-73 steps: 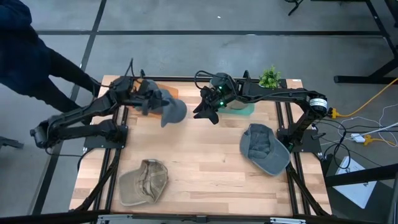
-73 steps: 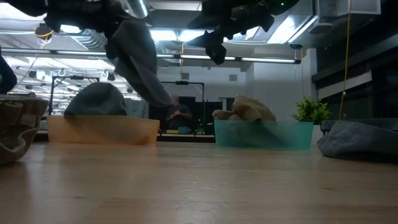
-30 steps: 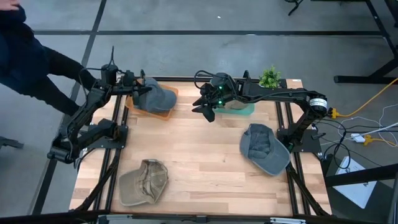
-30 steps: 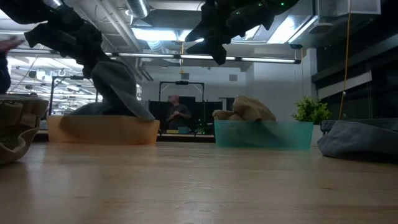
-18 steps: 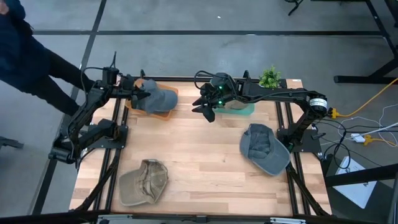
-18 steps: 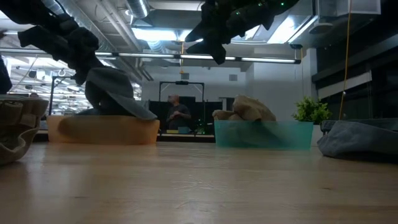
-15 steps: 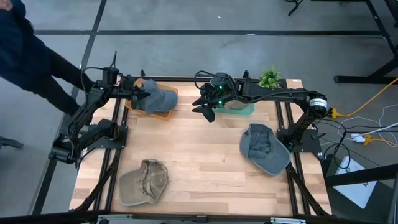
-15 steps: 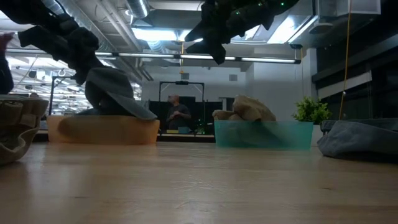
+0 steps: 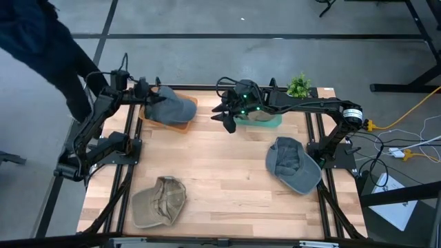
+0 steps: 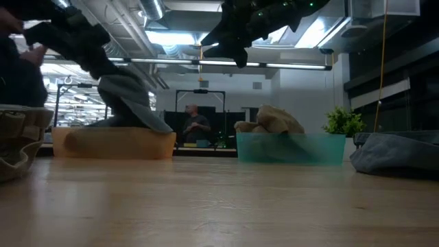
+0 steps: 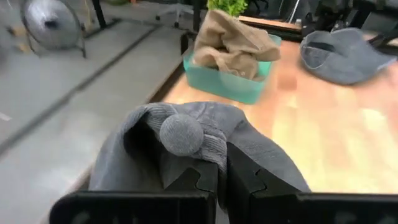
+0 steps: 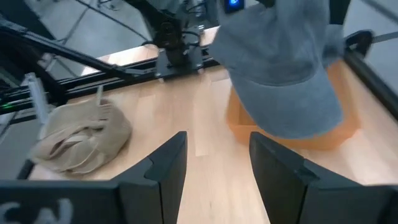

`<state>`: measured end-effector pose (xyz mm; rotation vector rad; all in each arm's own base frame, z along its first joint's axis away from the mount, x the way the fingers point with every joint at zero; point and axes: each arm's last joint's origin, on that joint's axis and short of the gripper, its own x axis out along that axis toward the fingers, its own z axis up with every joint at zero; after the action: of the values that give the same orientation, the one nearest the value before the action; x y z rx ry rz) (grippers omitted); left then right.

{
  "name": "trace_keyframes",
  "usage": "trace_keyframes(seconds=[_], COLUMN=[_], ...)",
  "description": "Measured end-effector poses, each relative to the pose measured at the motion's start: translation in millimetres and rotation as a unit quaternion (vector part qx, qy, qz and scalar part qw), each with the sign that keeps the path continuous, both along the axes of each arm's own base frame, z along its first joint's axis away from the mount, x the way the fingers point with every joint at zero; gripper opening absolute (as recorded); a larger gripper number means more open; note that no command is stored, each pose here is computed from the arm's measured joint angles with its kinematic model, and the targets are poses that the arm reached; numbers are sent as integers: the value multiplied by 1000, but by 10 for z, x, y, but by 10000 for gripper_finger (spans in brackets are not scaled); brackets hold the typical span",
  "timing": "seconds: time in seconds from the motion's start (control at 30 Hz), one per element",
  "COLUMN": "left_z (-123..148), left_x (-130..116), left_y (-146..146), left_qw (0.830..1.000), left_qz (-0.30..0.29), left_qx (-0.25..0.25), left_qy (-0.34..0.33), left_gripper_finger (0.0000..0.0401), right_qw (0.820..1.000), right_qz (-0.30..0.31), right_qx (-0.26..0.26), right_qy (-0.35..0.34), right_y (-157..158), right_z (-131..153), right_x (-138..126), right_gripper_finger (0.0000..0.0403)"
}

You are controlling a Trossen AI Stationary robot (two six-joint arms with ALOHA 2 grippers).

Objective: Pick & Place hat
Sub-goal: Put the left gray cap into the orange bin

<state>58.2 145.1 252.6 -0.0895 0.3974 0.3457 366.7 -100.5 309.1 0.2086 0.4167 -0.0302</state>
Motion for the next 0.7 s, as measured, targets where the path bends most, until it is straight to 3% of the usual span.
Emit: trace_keyframes(seconds=[0.27,0.4,0.53,0.7], left_z=[359,481,467,452], left_x=[-14,-33,-18,79], left_y=[45,24,-21,-96], left_qw=[989,980,981,985], left_qz=[14,16,-1,-63], left_qx=[136,175,159,141], left_qy=[54,97,111,82], left_gripper_finger=[5,6,6,6], right_qw=[999,999,998,998], right_qz=[-37,-47,-54,-61], right_qx=[-29,-27,-27,-26], right_qy=[4,4,5,5], right_y=[-63,-121,-176,-220], right_z=[0,-1,-1,-2], right_x=[-11,-28,-46,-61], right_gripper_finger=[171,171,171,171])
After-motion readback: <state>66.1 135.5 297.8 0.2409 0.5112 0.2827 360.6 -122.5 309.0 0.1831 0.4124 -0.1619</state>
